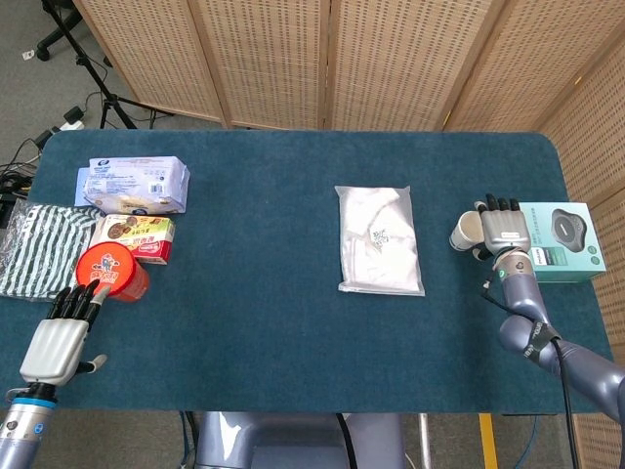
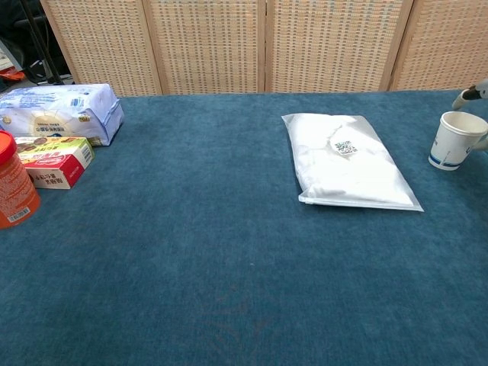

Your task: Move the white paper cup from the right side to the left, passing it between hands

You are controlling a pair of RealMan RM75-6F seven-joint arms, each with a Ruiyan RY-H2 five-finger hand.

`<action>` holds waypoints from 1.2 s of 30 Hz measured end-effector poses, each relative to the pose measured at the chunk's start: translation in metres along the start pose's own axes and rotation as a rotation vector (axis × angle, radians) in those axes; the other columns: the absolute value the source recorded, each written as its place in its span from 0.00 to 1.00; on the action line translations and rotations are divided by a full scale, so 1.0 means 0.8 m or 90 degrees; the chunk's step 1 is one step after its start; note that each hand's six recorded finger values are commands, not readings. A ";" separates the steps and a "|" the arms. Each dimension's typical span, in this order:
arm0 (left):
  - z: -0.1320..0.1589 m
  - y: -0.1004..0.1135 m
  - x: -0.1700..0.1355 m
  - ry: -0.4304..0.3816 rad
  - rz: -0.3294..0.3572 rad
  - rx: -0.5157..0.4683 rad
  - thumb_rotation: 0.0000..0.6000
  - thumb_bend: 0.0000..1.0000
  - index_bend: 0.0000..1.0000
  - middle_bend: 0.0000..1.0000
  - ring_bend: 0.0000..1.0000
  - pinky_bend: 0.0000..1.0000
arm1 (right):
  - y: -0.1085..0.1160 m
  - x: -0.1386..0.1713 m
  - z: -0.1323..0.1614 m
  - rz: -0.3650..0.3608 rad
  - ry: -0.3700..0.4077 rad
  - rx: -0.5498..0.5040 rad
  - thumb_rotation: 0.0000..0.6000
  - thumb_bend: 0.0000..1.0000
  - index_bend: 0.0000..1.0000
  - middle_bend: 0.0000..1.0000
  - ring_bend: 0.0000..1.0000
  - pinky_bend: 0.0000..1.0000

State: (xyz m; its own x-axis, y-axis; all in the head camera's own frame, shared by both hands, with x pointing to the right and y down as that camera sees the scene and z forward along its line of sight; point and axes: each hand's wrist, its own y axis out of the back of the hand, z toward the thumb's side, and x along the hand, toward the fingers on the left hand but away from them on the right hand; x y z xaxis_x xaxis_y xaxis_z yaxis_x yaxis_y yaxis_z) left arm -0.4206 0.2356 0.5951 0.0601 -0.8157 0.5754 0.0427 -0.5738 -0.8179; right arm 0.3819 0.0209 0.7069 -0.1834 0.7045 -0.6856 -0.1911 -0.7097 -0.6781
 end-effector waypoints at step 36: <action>0.000 0.004 -0.001 -0.003 0.009 -0.003 1.00 0.07 0.00 0.00 0.00 0.00 | 0.037 0.022 0.031 -0.052 0.023 0.025 1.00 0.36 0.28 0.00 0.00 0.00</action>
State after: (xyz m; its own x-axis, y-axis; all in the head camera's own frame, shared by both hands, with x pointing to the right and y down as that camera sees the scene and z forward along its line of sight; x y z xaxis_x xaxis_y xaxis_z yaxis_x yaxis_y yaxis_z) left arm -0.4203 0.2346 0.5917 0.0656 -0.8231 0.5641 0.0379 -0.5628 -0.8257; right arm 0.3488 0.0121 0.6815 -0.1303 0.7593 -0.6376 -0.2414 -0.6480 -0.7224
